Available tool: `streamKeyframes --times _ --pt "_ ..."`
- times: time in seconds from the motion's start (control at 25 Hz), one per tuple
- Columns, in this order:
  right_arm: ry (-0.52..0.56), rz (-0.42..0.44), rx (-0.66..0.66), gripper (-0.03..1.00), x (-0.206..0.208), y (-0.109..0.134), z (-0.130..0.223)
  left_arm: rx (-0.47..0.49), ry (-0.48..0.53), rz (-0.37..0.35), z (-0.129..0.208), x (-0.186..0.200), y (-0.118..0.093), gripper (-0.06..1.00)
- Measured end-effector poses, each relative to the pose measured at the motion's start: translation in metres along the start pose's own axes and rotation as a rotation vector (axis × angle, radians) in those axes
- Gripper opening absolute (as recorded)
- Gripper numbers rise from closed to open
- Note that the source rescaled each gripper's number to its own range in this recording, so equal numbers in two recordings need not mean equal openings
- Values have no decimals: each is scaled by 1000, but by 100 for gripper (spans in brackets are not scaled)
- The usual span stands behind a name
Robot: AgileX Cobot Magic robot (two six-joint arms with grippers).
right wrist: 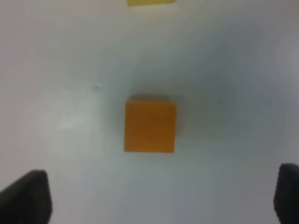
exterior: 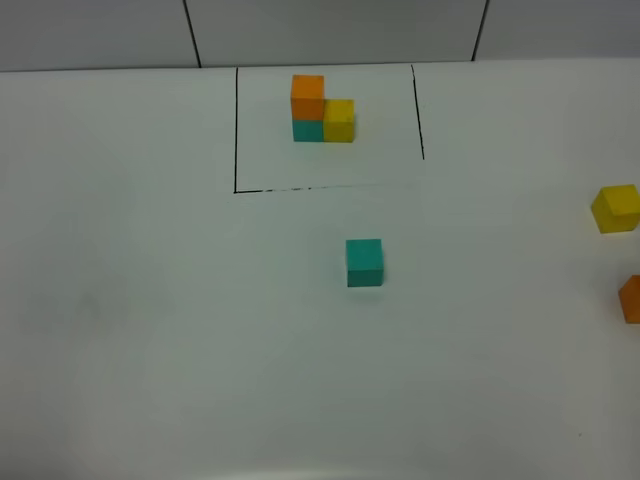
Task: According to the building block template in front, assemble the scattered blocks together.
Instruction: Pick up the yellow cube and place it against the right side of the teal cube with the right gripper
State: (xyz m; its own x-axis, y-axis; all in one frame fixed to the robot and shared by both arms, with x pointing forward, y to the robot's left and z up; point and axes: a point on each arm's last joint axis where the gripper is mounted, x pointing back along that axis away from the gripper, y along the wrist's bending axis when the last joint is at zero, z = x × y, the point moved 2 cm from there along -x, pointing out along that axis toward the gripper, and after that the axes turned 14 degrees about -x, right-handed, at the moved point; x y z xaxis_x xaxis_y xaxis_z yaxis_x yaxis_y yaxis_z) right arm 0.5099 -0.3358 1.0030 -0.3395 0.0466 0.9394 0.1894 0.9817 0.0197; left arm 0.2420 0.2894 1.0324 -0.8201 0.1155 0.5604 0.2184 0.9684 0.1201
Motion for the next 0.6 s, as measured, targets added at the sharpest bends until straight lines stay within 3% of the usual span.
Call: streamKeyframes --times 0.6 --pt "15 1 -7 100 -23 1 -13 0 2 0 0 0 0 79"
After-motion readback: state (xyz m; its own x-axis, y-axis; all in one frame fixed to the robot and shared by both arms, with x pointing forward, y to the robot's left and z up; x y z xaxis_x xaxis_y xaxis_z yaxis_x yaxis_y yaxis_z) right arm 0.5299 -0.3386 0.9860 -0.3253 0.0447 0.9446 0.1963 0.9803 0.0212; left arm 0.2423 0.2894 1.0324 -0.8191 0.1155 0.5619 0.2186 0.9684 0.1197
